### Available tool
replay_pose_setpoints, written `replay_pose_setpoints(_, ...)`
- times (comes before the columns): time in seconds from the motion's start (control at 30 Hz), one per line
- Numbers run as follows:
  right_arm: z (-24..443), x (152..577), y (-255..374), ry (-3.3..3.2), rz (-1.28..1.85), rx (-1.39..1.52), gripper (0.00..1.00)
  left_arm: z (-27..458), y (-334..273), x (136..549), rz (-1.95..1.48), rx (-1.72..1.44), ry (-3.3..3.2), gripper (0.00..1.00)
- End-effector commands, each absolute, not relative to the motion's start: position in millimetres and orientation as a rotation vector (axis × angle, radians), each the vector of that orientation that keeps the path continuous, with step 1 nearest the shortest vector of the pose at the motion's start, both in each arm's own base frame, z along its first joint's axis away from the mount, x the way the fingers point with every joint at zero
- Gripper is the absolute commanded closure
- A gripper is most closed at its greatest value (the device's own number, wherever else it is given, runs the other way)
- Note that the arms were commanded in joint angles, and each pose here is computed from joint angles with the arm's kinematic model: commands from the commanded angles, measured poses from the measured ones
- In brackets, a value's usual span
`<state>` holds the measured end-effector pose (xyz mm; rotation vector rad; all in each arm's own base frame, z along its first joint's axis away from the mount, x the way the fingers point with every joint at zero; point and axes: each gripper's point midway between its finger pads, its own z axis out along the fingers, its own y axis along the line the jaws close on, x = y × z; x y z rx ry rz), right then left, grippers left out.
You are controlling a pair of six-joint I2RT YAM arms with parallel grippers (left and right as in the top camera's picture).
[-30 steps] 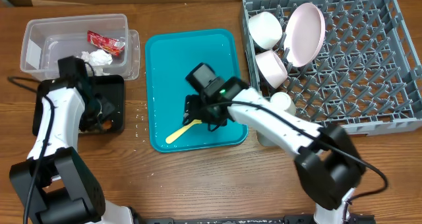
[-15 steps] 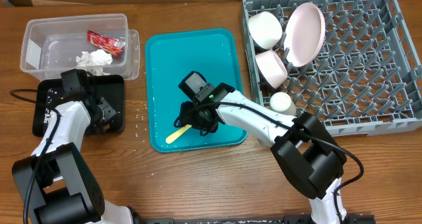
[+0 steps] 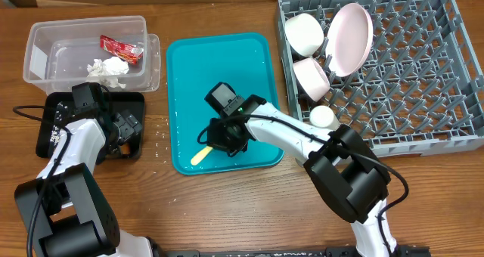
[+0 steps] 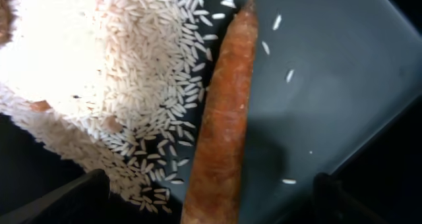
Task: Sort waste into correct bins and load items into the dishwasher
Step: 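Carry the carrot left and drop it onto the black tray, then grasp the yellow spoon on the teal tray with the right gripper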
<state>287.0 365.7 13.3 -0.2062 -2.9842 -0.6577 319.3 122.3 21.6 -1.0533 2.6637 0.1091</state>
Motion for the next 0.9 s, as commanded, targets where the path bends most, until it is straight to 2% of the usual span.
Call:
replay_pose_setpoints(0.0, 1, 301, 348, -2.993, -0.584, -0.245, 0.96, 35, 114, 335, 0.005, -1.027, 2.630, 0.00)
replay_pose_setpoints(0.3, 62, 344, 349, -3.044, -0.810, -0.103, 0.96, 94, 125, 371, -0.004, -0.985, 2.557, 0.00)
replay_pose_setpoints(0.37, 65, 349, 345, -3.083, -0.764, -0.116, 0.87, 111, 127, 376, -0.005, -0.981, 2.546, 0.00)
replay_pose_setpoints(0.5, 60, 341, 348, -3.139, -0.670, -0.087, 0.54, 136, 129, 384, -0.005, -0.972, 2.520, 0.00)
replay_pose_setpoints(0.6, 52, 331, 353, -3.200, -0.545, -0.119, 0.40, 143, 131, 388, -0.007, -0.967, 2.503, 0.00)
replay_pose_setpoints(0.77, 40, 320, 354, -3.262, -0.392, -0.171, 0.38, 142, 131, 388, -0.007, -0.968, 2.505, 0.00)
replay_pose_setpoints(0.87, 29, 322, 356, -3.262, -0.376, -0.188, 0.41, 142, 131, 388, -0.007, -0.968, 2.505, 0.00)
